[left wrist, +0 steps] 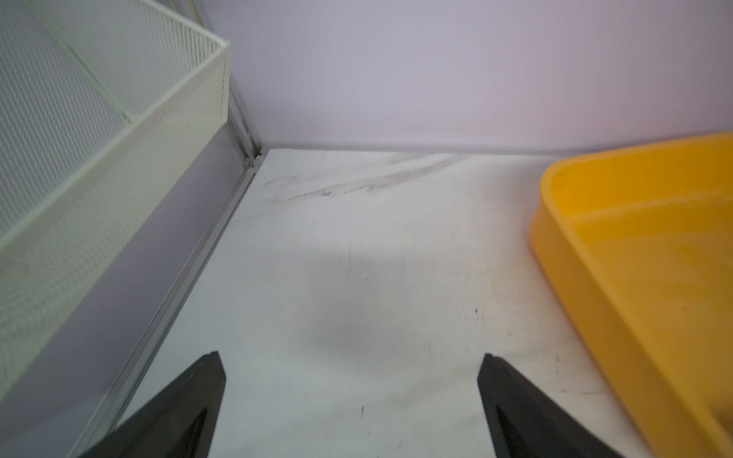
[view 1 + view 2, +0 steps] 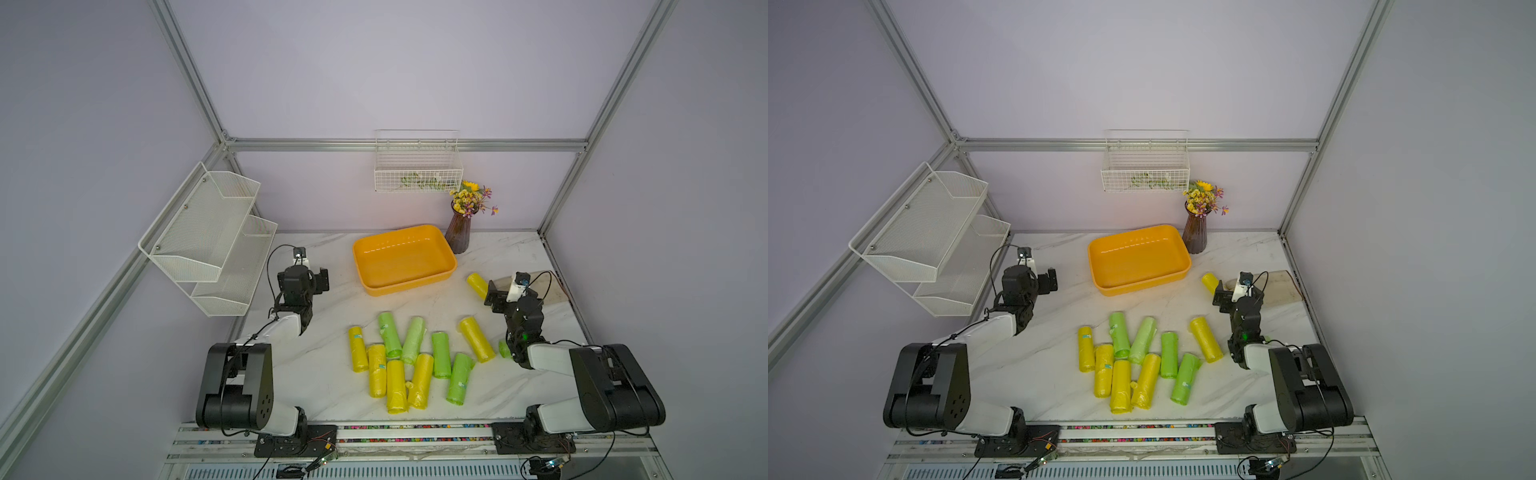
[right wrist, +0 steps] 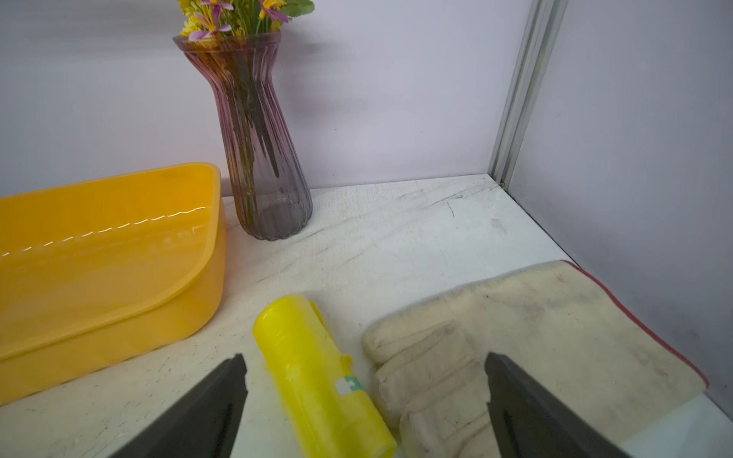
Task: Put the roll of trash bags into the storage box
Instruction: Adjust the storage box at the center of the board.
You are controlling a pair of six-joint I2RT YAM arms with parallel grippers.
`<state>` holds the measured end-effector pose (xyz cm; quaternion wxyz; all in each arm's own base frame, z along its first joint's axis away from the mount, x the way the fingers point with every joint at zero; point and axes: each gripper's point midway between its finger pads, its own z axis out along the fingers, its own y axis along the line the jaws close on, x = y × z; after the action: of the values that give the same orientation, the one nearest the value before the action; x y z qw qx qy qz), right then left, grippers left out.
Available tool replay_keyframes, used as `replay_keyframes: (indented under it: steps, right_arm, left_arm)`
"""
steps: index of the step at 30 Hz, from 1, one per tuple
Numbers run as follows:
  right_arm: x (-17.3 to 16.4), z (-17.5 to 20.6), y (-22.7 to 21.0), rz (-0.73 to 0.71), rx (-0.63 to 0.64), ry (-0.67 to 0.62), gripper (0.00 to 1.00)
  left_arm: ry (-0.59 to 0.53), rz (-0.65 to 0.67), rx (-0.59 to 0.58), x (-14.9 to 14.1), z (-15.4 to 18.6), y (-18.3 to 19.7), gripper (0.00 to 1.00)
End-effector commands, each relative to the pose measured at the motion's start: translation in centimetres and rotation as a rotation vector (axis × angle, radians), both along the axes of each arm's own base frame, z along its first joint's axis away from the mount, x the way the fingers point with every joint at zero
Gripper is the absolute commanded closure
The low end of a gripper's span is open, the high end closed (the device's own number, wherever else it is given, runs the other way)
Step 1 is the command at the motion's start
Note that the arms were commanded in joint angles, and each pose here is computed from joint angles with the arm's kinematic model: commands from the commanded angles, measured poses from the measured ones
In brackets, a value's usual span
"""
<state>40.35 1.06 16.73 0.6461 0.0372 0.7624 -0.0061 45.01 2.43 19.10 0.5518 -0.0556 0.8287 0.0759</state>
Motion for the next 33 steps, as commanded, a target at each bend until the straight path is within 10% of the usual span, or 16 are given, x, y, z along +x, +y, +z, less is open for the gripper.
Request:
replay_keyframes:
  steps: [1,11,22,28,33]
  right_arm:
    - [-0.1,-0.7,3.0,0.153,0.039,0.183,0.02]
    - [-0.1,-1.4,5.4,0.262,0.092,0.469,0.02]
    - [2.4,-6.8,4.0,0.2,-0.016,0.74,0.03]
    - [4.2,-9.6,4.1,0.218,-0.059,0.856,0.07]
    - [4.8,-10.8,4.4,0.243,-0.074,0.886,0.1]
  left_arm:
    - [0.226,-0.116,-0.126,-1.6,-2.7,-3.5,0.0]
    - [0.327,-0.272,-0.396,3.8,-4.2,-11.6,0.0]
    - [0.552,-0.258,-0.407,6.9,-10.9,-16.5,0.01]
    - [0.606,-0.214,-0.392,6.9,-12.9,-16.6,0.13]
    - [0.615,-0.225,-0.356,6.4,-13.1,-16.5,0.42]
